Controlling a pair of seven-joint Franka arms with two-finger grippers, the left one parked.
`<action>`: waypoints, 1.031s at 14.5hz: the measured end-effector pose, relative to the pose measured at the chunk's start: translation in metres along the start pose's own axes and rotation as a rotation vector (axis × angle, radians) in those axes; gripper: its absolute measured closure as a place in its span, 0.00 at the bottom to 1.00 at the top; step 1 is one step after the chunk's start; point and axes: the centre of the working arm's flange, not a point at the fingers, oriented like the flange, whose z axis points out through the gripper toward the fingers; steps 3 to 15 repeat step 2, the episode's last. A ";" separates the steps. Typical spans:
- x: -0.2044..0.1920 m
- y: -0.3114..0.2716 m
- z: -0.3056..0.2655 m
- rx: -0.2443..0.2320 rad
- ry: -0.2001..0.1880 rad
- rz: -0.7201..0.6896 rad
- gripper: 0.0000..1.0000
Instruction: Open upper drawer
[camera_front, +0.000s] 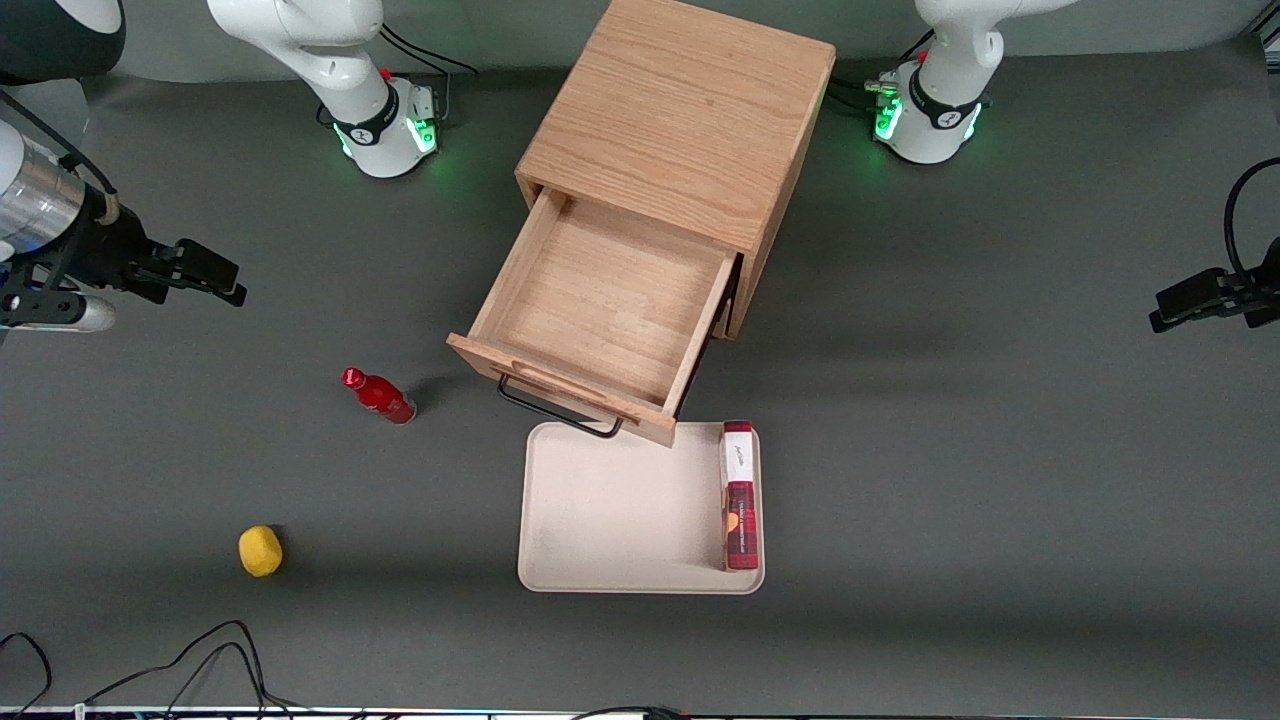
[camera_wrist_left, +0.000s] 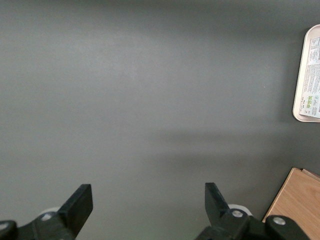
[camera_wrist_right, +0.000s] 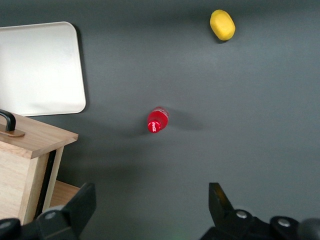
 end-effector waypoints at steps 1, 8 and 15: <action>0.000 0.000 0.000 -0.003 0.001 -0.001 0.00; -0.001 -0.001 -0.001 -0.005 0.003 -0.002 0.00; -0.001 -0.001 -0.001 -0.005 0.003 -0.002 0.00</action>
